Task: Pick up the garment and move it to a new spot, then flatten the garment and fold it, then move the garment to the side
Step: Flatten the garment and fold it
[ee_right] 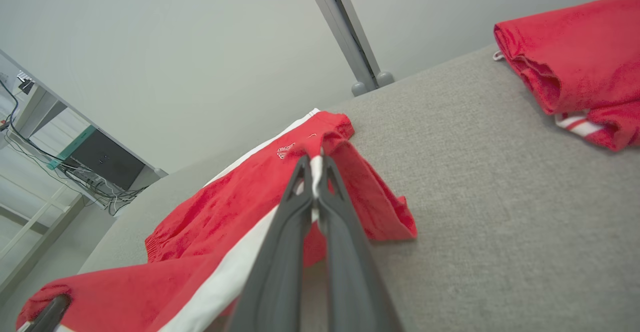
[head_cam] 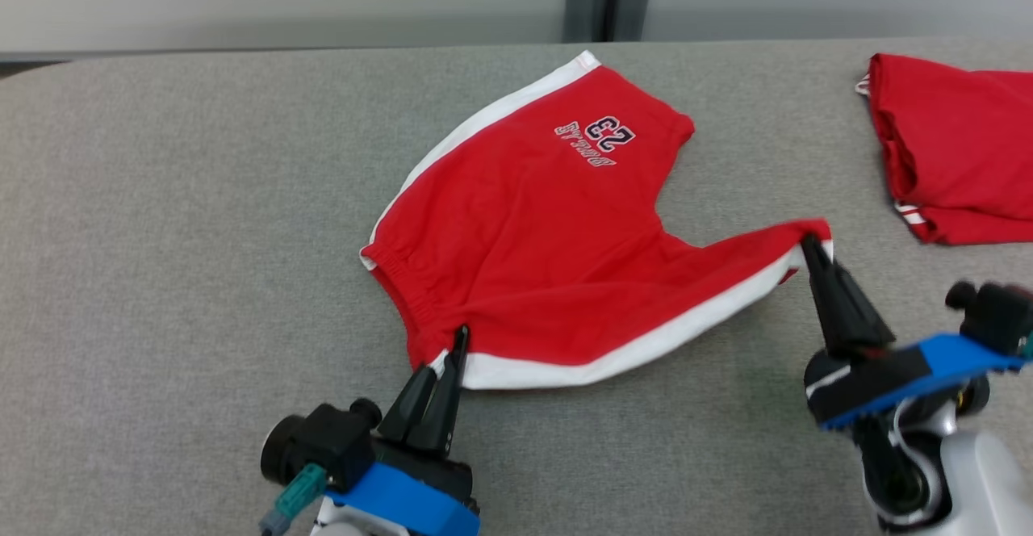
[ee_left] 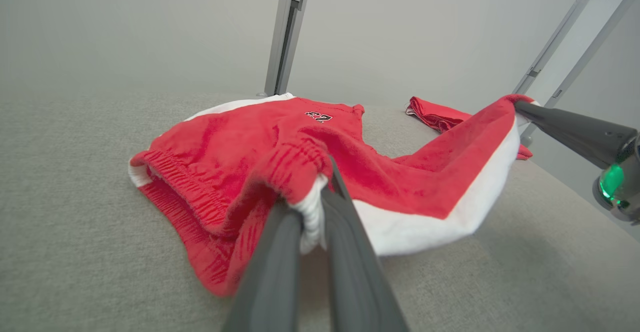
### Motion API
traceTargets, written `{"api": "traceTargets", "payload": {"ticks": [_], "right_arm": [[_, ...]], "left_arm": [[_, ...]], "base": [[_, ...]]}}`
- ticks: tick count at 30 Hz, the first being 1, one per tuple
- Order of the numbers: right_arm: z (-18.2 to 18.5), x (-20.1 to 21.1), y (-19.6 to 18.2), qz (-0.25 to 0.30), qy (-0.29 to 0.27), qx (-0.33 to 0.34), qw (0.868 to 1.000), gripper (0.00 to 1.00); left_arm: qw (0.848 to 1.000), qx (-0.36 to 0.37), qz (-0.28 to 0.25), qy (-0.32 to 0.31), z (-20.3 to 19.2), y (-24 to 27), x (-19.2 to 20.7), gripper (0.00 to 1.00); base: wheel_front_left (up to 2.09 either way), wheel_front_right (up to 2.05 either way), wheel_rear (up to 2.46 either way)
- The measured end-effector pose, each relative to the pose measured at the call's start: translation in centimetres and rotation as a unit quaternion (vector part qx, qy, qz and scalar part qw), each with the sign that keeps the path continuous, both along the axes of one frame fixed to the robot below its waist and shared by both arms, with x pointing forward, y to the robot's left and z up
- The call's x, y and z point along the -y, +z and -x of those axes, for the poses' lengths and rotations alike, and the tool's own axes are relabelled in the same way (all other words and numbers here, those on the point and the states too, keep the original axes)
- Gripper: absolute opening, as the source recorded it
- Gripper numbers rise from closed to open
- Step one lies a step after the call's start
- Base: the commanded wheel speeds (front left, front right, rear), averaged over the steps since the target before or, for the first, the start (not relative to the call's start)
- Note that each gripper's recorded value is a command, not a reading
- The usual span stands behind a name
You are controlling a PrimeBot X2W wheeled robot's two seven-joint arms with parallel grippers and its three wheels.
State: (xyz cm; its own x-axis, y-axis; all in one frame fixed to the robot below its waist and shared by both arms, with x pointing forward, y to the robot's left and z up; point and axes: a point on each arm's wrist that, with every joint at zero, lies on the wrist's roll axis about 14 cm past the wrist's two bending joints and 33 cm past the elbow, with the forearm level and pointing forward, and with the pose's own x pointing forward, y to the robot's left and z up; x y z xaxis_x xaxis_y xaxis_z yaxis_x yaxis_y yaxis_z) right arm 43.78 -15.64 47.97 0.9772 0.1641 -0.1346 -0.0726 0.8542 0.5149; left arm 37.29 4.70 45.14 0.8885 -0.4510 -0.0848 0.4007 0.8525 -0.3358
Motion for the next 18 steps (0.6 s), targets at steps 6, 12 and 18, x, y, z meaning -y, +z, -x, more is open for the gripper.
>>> {"api": "traceTargets", "payload": {"ticks": [6, 12, 18], "right_arm": [[-5.5, -1.4, 1.0, 0.021, 0.032, 0.014, 0.999, 0.0], [-10.6, -3.4, 1.0, 0.043, 0.063, 0.013, 0.997, 0.0], [-15.2, -5.7, -0.1, 0.063, 0.089, 0.0, 0.994, 0.0]], "left_arm": [[1.0, 0.008, 0.008, 0.012, -2.2, 0.2, -0.7, 0.0], [0.999, 0.009, 0.006, 0.031, -4.3, -0.2, -2.0, 0.0], [0.999, 0.007, 0.004, 0.051, -7.0, -0.9, -3.2, 0.0]], "base": [[0.0, 0.0, 0.0], [0.0, 0.0, 0.0], [0.0, 0.0, 0.0]]}}
